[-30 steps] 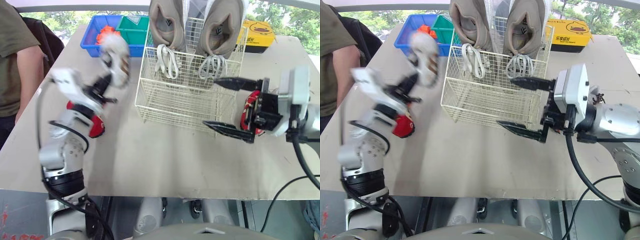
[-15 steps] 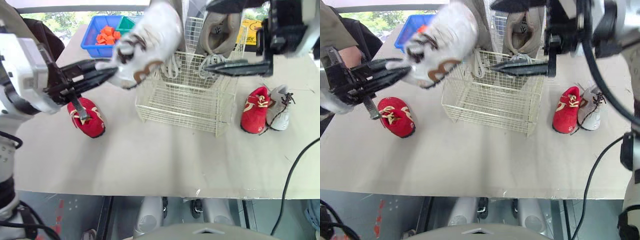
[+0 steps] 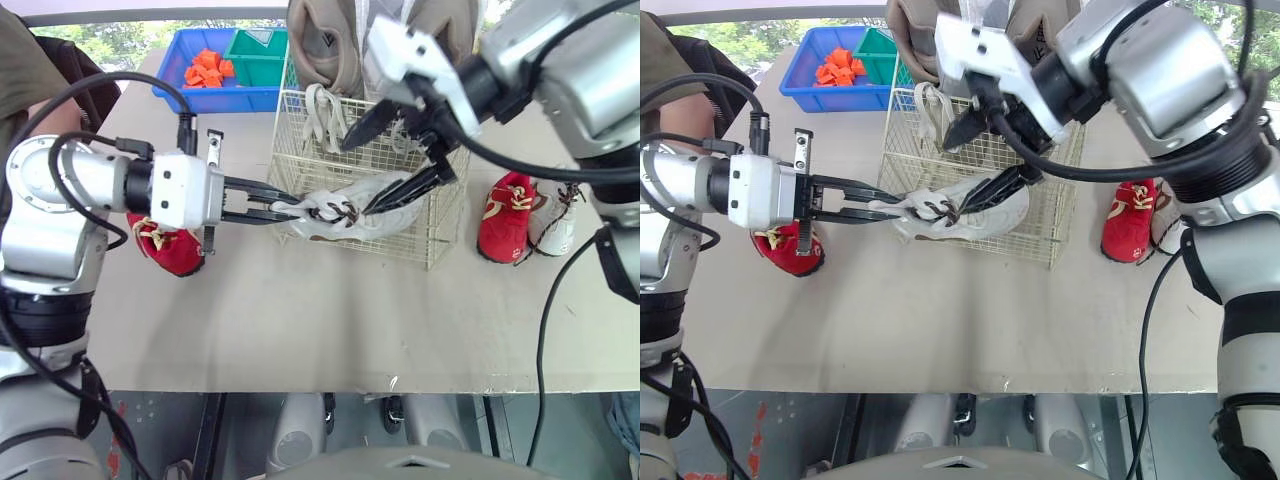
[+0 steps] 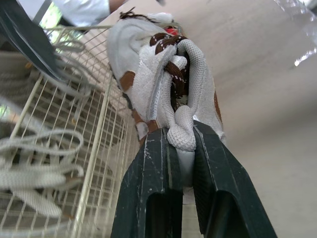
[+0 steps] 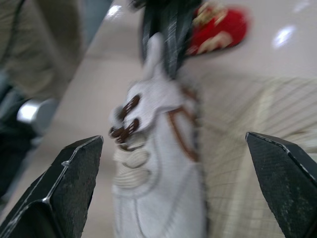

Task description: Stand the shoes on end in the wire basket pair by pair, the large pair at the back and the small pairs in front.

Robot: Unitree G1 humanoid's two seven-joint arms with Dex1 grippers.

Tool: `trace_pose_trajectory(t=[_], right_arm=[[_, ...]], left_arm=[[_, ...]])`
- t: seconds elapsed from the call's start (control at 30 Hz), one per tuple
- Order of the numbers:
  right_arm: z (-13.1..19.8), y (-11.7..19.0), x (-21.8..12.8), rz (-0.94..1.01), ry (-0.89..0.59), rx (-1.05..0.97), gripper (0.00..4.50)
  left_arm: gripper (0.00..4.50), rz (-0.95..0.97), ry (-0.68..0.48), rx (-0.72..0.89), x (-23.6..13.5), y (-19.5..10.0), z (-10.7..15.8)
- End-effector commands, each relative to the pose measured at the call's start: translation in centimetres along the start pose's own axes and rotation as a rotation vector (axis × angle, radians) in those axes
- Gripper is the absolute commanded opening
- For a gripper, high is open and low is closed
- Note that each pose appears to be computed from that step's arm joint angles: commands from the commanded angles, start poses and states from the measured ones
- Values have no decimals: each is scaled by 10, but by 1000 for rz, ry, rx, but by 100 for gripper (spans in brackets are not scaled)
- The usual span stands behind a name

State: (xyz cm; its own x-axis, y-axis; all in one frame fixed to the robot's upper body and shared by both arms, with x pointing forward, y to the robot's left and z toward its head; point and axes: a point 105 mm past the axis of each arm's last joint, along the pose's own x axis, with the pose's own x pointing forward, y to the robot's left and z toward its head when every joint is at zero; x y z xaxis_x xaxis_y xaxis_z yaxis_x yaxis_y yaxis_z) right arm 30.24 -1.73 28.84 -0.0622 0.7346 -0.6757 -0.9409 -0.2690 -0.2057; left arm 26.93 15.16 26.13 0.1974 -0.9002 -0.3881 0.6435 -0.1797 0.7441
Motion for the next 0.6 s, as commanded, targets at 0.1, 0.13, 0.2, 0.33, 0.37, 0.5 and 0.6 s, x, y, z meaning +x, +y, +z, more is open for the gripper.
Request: trace_pose_trajectory(t=[0.1, 0.13, 0.2, 0.33, 0.37, 0.5, 0.6], right_arm=[[-11, -14, -2, -54, 79, 20, 275], [-15, -14, -2, -47, 94, 22, 222], [-19, -13, -2, -34, 111, 23, 130], [-14, -11, -13, -52, 58, 30, 0], [-10, -10, -18, -63, 26, 46, 0], [5, -4, -39, -110, -194, 162, 0], [12, -1, -46, -202, -402, 240, 0]], left_arm=[[8, -7, 6, 176, -1, 7, 5], [8, 5, 0, 203, 0, 9, 6], [8, 20, 9, 242, 1, 10, 4], [58, 196, -94, 2, -15, 24, 9], [114, 274, -154, -141, -23, 30, 12], [286, 492, -298, -696, -55, 29, 3], [420, 598, -435, -1036, -68, 4, -3]])
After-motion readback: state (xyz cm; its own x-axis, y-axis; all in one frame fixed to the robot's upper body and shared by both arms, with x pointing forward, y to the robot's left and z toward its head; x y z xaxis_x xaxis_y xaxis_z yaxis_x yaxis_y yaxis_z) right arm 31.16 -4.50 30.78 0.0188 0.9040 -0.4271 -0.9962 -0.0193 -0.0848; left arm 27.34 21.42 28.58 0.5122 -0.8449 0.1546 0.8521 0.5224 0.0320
